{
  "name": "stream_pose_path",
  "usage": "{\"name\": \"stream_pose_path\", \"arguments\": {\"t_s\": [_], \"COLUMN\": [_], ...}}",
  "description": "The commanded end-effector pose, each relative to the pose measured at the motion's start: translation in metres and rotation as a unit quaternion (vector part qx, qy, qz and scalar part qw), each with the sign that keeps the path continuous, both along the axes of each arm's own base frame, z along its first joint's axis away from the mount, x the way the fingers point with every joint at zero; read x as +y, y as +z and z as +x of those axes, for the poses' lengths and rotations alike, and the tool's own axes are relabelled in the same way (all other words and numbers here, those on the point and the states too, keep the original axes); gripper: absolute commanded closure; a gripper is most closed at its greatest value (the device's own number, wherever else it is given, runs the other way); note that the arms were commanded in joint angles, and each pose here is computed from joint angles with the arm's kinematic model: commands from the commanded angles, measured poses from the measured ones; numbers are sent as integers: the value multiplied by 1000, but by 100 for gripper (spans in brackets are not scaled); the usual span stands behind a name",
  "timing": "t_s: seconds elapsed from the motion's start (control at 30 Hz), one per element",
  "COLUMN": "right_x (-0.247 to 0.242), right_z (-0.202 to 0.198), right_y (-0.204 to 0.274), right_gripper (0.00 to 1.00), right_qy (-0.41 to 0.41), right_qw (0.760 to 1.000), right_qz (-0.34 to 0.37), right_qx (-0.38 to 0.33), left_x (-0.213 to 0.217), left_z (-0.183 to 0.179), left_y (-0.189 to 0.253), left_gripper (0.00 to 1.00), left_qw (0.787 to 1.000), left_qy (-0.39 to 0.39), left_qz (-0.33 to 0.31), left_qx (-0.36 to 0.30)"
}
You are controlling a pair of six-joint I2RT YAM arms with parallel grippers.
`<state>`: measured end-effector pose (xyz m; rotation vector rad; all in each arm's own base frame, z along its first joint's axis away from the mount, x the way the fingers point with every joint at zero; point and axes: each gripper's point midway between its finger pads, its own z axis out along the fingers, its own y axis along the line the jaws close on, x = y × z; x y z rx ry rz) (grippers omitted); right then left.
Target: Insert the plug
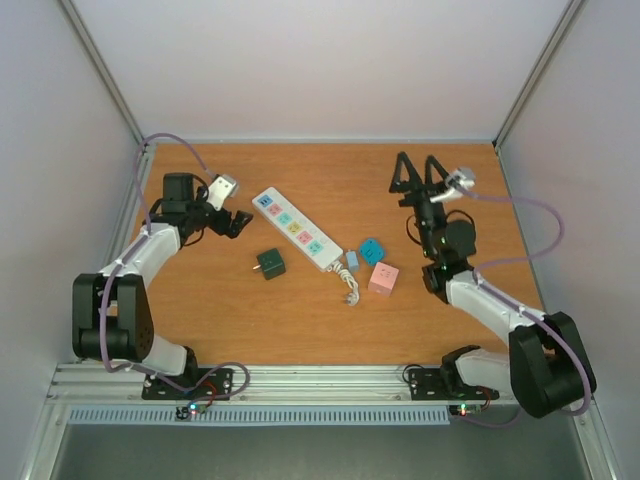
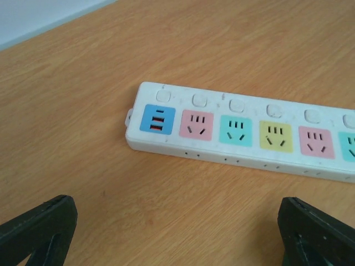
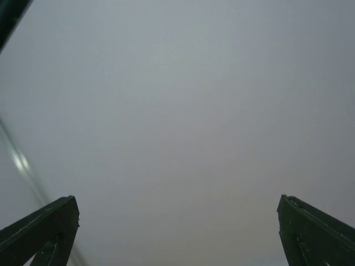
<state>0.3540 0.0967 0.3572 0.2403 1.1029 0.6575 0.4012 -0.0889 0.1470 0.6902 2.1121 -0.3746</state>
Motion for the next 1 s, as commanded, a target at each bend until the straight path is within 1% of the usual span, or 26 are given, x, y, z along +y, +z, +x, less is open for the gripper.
{"name": "stream_pose_path", "arguments": {"t_s": [0.0, 0.03, 0.07, 0.1, 0.13, 0.17, 0.2, 0.3, 0.37, 0.47, 0.5, 0.53, 0.6, 0.7, 0.93, 0.97], "right_x": [75, 93, 119, 140, 153, 169, 181, 212, 226, 243, 247, 247, 247, 250, 246, 246], "right_z": [45, 58, 65, 69, 73, 74, 76, 70, 66, 59, 59, 56, 57, 54, 42, 41], "right_y": [-56, -69, -72, -92, -110, -139, -153, -202, -227, -257, -262, -274, -286, -294, -325, -327], "right_gripper": [2, 1, 2, 1, 1, 1, 1, 1, 1, 2, 1, 2, 2, 1, 2, 2], "right_qy": [146, 143, 150, 156, 144, 147, 148, 170, 187, 205, 208, 208, 200, 207, 216, 219], "right_qw": [973, 963, 953, 939, 929, 909, 899, 858, 834, 802, 796, 783, 770, 757, 711, 708], "right_qz": [-65, -97, -139, -184, -213, -248, -268, -325, -350, -386, -392, -404, -419, -431, -474, -476], "right_qx": [168, 206, 222, 244, 267, 300, 312, 359, 382, 408, 411, 425, 438, 446, 472, 474], "left_x": [4, 3, 2, 3, 3, 4, 6, 15, 19, 23, 23, 25, 25, 23, 21, 20], "left_z": [-20, -27, -32, -36, -39, -42, -45, -48, -53, -64, -66, -70, -77, -85, -95, -96], "left_y": [1, -1, -1, -1, 0, 2, 4, 13, 13, 11, 10, 9, 8, 7, 14, 15], "left_gripper": [0, 0, 0, 0, 0, 0, 0, 0, 0, 0, 0, 0, 0, 0, 0, 0], "left_qw": [999, 998, 998, 997, 997, 996, 996, 996, 995, 994, 994, 993, 993, 991, 990, 990], "left_qy": [-43, -54, -62, -68, -73, -79, -82, -82, -86, -100, -105, -105, -111, -123, -135, -138], "left_qz": [6, 9, 10, 13, 13, 12, 7, -11, -19, -9, -4, -1, 3, 12, 16, 16], "left_qx": [23, 27, 28, 27, 28, 26, 27, 30, 42, 45, 42, 43, 43, 40, 32, 31]}}
